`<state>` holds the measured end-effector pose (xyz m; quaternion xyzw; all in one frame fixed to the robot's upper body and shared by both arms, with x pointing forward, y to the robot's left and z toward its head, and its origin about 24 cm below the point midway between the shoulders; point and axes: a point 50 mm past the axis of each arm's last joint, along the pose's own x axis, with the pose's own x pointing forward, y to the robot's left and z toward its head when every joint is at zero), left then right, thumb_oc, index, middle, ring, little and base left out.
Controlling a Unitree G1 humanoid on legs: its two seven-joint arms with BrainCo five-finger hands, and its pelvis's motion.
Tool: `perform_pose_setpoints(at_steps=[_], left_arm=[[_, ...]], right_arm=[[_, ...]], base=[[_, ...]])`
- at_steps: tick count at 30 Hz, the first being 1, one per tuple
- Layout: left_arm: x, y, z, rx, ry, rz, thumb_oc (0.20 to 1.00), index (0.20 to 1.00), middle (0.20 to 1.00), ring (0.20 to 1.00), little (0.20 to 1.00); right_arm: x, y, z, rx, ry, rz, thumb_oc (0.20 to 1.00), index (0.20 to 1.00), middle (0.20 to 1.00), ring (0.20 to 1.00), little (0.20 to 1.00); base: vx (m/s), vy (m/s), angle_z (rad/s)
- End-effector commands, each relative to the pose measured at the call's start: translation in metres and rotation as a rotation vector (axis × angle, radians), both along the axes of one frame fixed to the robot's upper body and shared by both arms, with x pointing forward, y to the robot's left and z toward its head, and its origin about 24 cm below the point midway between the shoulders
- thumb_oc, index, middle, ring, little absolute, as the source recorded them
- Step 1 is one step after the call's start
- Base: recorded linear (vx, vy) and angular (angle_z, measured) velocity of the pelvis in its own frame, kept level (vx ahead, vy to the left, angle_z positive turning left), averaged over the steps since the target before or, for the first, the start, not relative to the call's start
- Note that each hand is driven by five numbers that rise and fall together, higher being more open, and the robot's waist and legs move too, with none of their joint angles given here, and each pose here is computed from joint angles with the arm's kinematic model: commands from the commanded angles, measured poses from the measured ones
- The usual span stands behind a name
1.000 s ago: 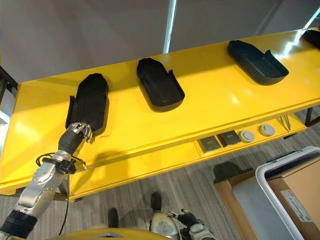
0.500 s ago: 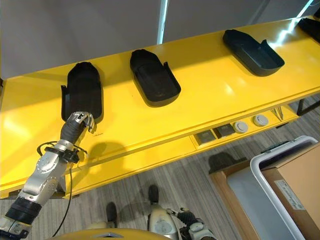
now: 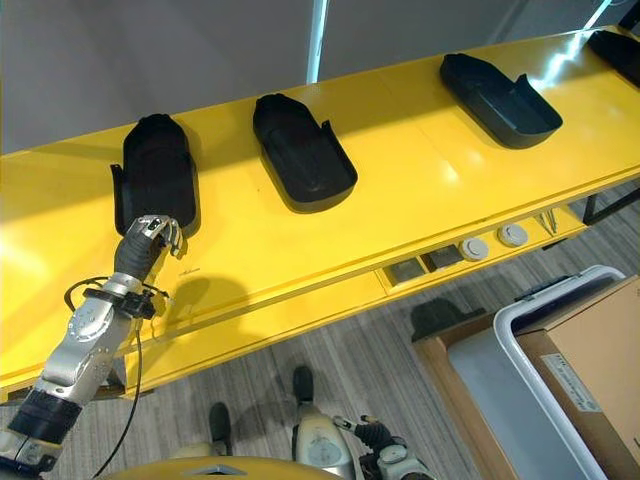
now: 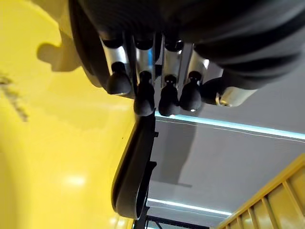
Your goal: Move parts from the plastic box to the shelf.
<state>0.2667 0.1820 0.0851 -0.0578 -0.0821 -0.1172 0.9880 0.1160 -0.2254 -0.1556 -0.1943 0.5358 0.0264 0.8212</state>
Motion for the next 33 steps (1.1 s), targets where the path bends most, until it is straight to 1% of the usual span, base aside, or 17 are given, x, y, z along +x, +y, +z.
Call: perform_pose_setpoints(at_steps=[1,4,6,7,9,11,12,17,20,21,22,26,27,29,33], left_arm=[[-0.014,0.01,0.021,-0.008,-0.112,-0.02,0.2,0.2,0.2,0.2,0.2],[-0.029,0.011,0.013,-0.082,-0.076,-0.059,0.2,0.2,0.2,0.2,0.2],[-0.032,0.012,0.009,-0.107,-0.054,-0.062,0.2,0.2,0.2,0.2,0.2],[-0.037,0.016,-0.003,-0.168,0.003,-0.055,0.2,0.2,0.2,0.2,0.2],[-0.041,0.016,-0.012,-0.241,0.045,-0.055,0.2,0.2,0.2,0.2,0.2],[-0.044,0.012,-0.033,-0.445,0.124,-0.068,0.2,0.2,0.2,0.2,0.2],[-0.045,0.01,-0.046,-0.509,0.169,-0.06,0.2,0.2,0.2,0.2,0.2],[-0.062,0.018,-0.116,-0.654,0.433,0.127,0.2,0.2,0.2,0.2,0.2],[-0.072,0.016,-0.138,-0.756,0.519,0.206,0.2,0.2,0.2,0.2,0.2],[-0.08,0.018,-0.152,-0.804,0.568,0.271,0.2,0.2,0.2,0.2,0.2],[-0.08,0.018,-0.152,-0.804,0.567,0.271,0.2,0.2,0.2,0.2,0.2],[-0.097,0.031,-0.174,-0.904,0.625,0.453,0.2,0.2,0.2,0.2,0.2],[-0.097,0.031,-0.174,-0.904,0.625,0.453,0.2,0.2,0.2,0.2,0.2],[-0.107,0.04,-0.184,-0.952,0.642,0.546,0.2,0.2,0.2,0.2,0.2],[-0.123,0.051,-0.193,-0.961,0.669,0.628,0.2,0.2,0.2,0.2,0.2]], right_arm=[[-0.008,0.004,-0.004,-0.008,0.046,0.005,1.0,1.0,1.0,1.0,1.0],[-0.007,0.003,-0.004,-0.007,0.055,0.009,1.0,1.0,1.0,1.0,1.0],[-0.005,0.002,-0.004,-0.008,0.056,0.012,1.0,1.0,1.0,1.0,1.0],[-0.005,0.0,-0.003,-0.016,0.068,0.028,1.0,1.0,1.0,1.0,1.0],[-0.006,-0.002,-0.003,-0.027,0.082,0.053,1.0,1.0,1.0,1.0,1.0],[-0.003,0.0,-0.003,-0.023,0.084,0.068,1.0,1.0,1.0,1.0,1.0],[-0.001,0.001,-0.003,-0.017,0.08,0.077,1.0,1.0,1.0,1.0,1.0],[0.006,0.004,-0.002,-0.007,0.071,0.093,1.0,1.0,1.0,1.0,1.0],[0.006,0.006,-0.002,-0.009,0.07,0.102,1.0,1.0,1.0,1.0,1.0],[0.004,0.006,-0.003,-0.018,0.085,0.112,1.0,1.0,1.0,1.0,1.0],[0.004,0.006,-0.003,-0.018,0.084,0.112,1.0,1.0,1.0,1.0,1.0],[-0.001,0.008,-0.005,-0.022,0.099,0.105,1.0,1.0,1.0,1.0,1.0],[-0.001,0.008,-0.005,-0.022,0.099,0.106,1.0,1.0,1.0,1.0,1.0],[0.0,0.012,-0.006,-0.016,0.101,0.117,1.0,1.0,1.0,1.0,1.0],[-0.003,0.014,-0.007,-0.015,0.124,0.15,1.0,1.0,1.0,1.0,1.0]], base=[[0.0,0.0,0.0],[0.01,0.003,0.06],[0.01,0.001,0.19],[0.03,0.004,0.2],[0.03,0.006,0.24],[0.01,-0.008,0.32],[0.02,-0.022,0.31],[0.01,-0.019,0.25],[0.03,-0.019,0.37],[0.03,-0.019,0.38],[0.03,-0.022,0.44],[0.02,-0.025,0.37],[0.0,-0.018,0.24],[-0.03,-0.03,0.11],[-0.01,-0.008,0.0]])
